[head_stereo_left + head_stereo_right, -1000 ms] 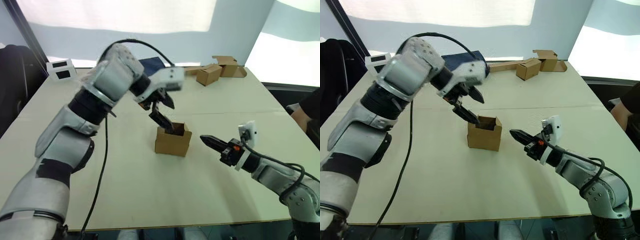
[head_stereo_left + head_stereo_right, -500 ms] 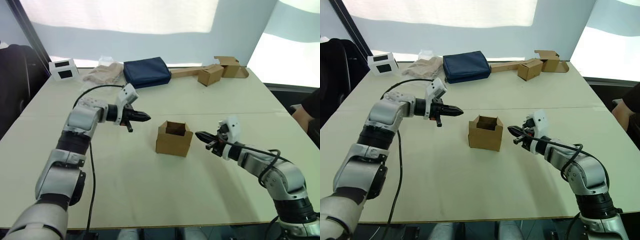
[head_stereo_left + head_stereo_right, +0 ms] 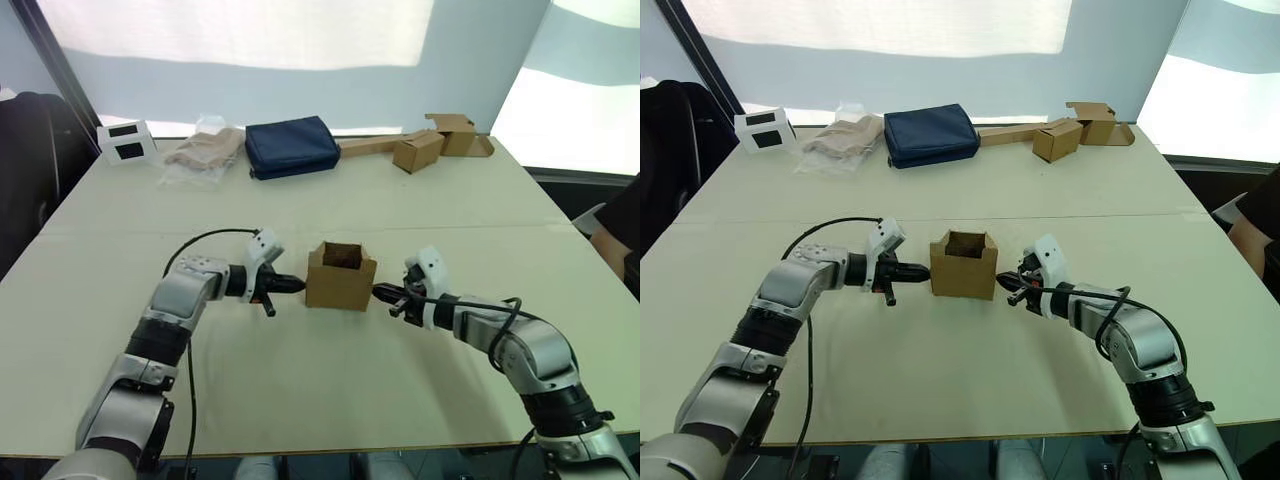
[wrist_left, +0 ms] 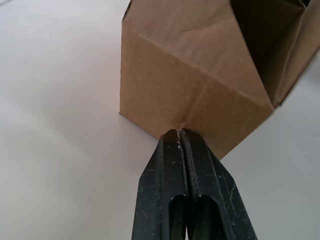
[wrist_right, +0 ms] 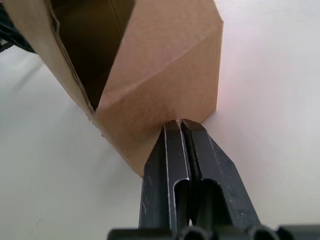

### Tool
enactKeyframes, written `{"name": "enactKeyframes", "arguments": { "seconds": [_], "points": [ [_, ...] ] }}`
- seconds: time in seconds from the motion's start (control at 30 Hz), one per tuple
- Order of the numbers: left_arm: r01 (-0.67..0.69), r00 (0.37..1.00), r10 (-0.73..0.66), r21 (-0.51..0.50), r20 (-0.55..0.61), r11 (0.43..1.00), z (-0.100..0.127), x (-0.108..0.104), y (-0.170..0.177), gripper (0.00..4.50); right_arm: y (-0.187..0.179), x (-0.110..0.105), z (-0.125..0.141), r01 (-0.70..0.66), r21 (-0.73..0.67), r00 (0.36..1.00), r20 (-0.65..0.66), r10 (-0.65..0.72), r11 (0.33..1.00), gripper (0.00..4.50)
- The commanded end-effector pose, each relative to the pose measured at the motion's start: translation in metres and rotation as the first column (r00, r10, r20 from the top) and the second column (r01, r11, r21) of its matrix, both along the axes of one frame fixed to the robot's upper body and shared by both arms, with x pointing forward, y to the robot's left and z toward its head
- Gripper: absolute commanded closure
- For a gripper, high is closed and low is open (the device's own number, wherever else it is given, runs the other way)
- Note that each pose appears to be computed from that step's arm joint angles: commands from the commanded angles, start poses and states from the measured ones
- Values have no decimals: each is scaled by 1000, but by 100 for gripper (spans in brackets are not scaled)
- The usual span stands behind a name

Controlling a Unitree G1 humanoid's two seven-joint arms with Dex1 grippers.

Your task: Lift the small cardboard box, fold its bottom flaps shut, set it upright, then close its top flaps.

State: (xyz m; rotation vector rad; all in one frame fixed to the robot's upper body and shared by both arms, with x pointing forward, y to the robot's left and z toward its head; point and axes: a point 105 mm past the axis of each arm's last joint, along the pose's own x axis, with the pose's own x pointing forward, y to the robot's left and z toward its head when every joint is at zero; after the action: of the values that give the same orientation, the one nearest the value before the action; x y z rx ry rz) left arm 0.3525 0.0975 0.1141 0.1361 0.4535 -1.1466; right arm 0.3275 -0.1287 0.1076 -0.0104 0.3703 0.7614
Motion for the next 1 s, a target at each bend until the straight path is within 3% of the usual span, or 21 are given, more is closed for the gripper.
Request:
{"name": "enactKeyframes", "arguments": {
  "seconds": [0.03, 0.4, 0.63, 0.7, 0.83, 1.0],
  "points": [
    [85, 996, -85, -33, -4, 996, 13, -15, -11, 449, 16, -4, 9, -75, 23, 997, 19, 74, 997, 450],
    [93, 995, -93, -1, -44, 996, 13, -21, -1, 449, 27, -7, 10, -110, 14, 994, 10, 109, 994, 450],
    [50, 998, -48, 64, -29, 997, 6, -19, 23, 449, 9, -6, 5, -67, -103, 997, 41, 72, 992, 450],
    [26, 1000, -27, 48, 11, 999, 15, -15, 34, 449, -1, -1, 15, -18, -92, 996, 88, 26, 996, 450],
    [20, 997, -14, -85, 71, 996, 51, -11, 34, 449, -9, 2, 52, -31, 65, 969, 245, 14, 997, 450],
    [31, 993, -11, -173, 116, 984, 74, -9, 27, 449, -5, 3, 67, -102, 164, 959, 278, 54, 981, 450]
  ]
}}
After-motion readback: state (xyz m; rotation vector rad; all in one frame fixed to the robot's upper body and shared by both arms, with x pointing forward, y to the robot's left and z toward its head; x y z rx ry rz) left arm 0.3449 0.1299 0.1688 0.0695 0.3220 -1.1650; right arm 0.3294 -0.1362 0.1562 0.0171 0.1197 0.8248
